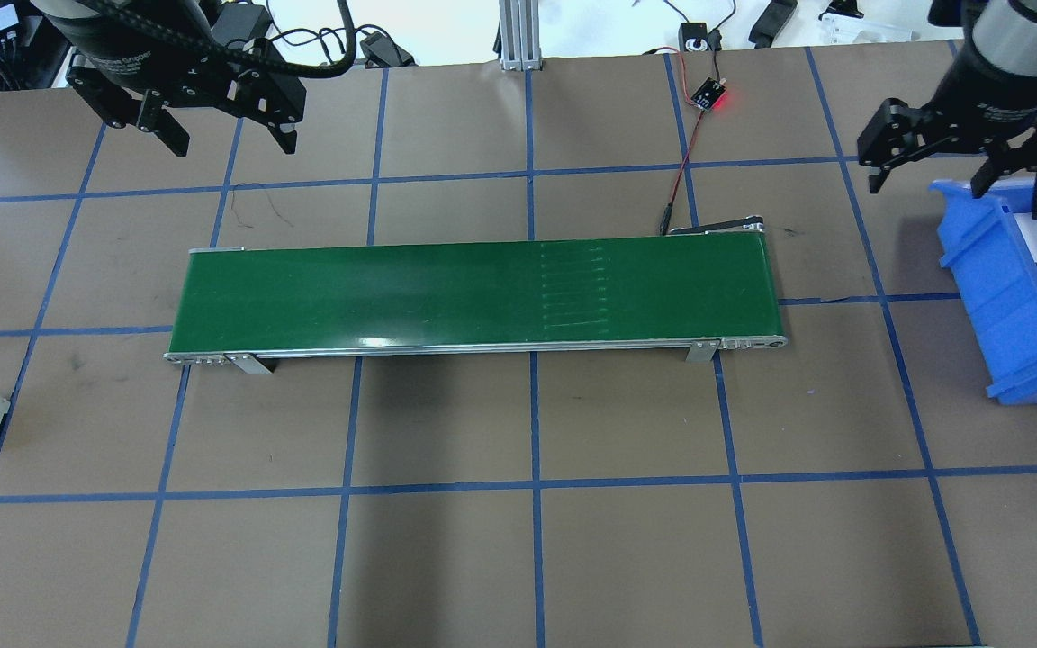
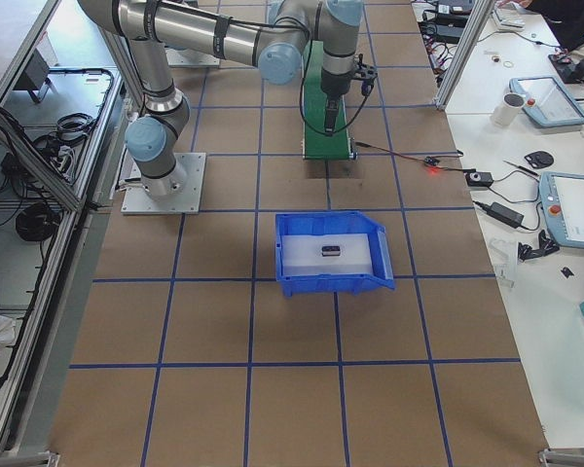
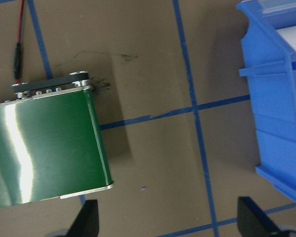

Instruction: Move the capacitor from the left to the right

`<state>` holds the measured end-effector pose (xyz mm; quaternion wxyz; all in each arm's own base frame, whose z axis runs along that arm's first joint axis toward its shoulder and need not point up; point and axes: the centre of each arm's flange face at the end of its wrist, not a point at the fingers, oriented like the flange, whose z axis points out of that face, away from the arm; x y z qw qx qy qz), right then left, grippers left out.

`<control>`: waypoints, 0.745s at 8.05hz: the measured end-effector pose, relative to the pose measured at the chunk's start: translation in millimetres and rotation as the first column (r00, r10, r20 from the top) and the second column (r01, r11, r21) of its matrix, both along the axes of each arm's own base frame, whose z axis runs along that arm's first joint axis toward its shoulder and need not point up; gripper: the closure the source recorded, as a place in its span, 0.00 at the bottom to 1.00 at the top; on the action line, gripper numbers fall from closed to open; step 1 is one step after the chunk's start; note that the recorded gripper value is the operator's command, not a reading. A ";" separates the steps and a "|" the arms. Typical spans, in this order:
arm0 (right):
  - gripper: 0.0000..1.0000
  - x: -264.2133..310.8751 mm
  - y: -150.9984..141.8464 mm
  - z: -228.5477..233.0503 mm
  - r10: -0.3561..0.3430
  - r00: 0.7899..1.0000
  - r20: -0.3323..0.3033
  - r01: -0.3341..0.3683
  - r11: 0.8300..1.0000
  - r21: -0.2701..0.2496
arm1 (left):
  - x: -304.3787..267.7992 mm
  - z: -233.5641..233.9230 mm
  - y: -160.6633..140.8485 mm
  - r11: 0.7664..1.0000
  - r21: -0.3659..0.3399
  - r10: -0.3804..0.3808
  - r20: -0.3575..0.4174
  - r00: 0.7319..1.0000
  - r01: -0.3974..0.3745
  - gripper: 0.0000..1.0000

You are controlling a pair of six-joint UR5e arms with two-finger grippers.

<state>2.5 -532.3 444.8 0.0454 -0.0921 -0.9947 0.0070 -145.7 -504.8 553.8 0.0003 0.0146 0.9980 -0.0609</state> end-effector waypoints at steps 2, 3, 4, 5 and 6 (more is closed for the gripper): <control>0.00 57.1 18.7 9.4 0.024 0.996 0.082 -0.026 0.999 0.022 | 0.0 0.2 0.0 1.000 0.000 0.000 0.000 1.000 0.000 0.00; 0.00 72.9 32.3 20.9 0.034 0.993 0.115 -0.037 0.999 0.022 | 0.0 0.1 0.0 1.000 0.000 0.000 0.000 1.000 0.000 0.00; 0.00 81.5 45.3 33.5 0.041 0.991 0.131 -0.044 0.999 0.015 | 0.0 0.1 0.0 1.000 0.000 -0.001 0.000 1.000 0.001 0.00; 0.00 85.8 54.3 41.4 0.050 0.989 0.138 -0.052 0.999 0.013 | 0.0 0.0 0.0 1.000 0.000 0.000 0.000 1.000 0.000 0.00; 0.00 87.7 58.6 44.7 0.056 0.988 0.141 -0.058 0.998 0.013 | 0.0 0.0 0.0 1.000 0.000 0.000 0.000 1.000 0.000 0.00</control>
